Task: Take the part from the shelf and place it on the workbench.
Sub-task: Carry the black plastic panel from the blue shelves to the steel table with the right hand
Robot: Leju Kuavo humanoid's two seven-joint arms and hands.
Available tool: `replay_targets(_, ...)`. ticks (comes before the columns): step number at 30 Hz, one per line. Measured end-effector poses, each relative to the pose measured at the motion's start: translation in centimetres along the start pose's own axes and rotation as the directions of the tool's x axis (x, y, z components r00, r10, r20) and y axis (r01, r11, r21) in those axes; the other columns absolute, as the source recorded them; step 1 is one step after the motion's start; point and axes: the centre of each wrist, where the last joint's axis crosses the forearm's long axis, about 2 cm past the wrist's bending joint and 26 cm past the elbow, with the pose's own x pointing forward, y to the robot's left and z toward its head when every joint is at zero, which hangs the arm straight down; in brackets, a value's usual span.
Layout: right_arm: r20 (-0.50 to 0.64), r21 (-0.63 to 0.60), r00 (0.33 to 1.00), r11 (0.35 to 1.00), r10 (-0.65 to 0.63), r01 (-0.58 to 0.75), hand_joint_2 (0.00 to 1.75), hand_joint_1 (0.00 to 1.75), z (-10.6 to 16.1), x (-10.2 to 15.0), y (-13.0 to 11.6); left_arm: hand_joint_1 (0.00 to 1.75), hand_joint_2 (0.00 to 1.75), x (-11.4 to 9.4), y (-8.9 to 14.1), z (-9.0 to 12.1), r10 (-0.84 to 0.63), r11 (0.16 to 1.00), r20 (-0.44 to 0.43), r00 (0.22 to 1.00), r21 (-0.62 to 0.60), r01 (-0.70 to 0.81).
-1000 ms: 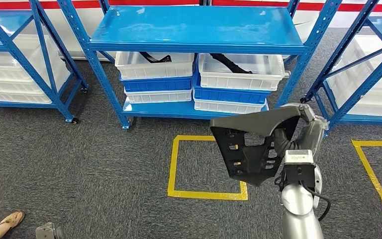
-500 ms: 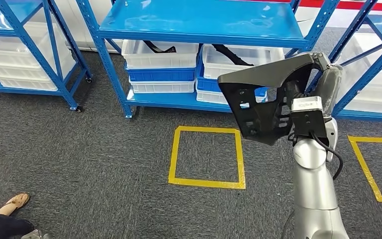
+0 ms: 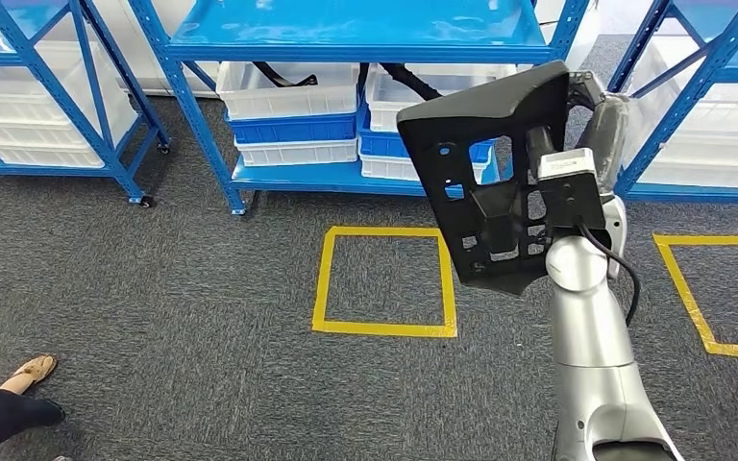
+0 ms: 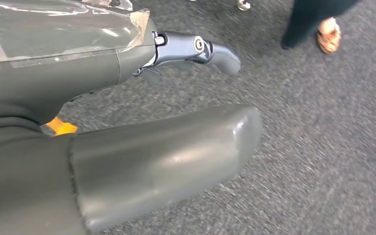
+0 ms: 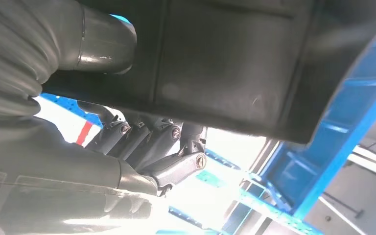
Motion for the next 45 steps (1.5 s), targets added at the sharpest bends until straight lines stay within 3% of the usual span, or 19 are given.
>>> replay_targets(5,0.008,0.009,0.999,0.999,-0.036,0.036,1.75,1.75,-1.2,0.7,2.5,0.00,0.00,-0.3,0.5,0.2,0.022,0.999,-0.016,1.000,0.032,-0.021)
replay_targets(11,0.010,0.006,0.999,0.999,-0.047,0.047,1.75,1.75,-1.8,1.2,3.6,0.00,0.00,-0.4,0.9,0.1,0.023,0.999,-0.015,1.000,0.049,-0.022)
replay_targets(28,-0.010,0.017,0.999,0.999,-0.041,0.041,1.75,1.75,-1.3,1.0,4.1,0.00,0.00,-0.6,0.8,0.4,0.017,0.999,-0.022,1.000,0.045,-0.016)
replay_targets(45,-0.037,-0.003,0.999,1.000,0.015,-0.015,1.75,1.75,2.2,-0.3,3.0,0.00,0.00,0.1,1.1,-0.5,0.010,0.999,0.011,1.000,0.043,-0.011)
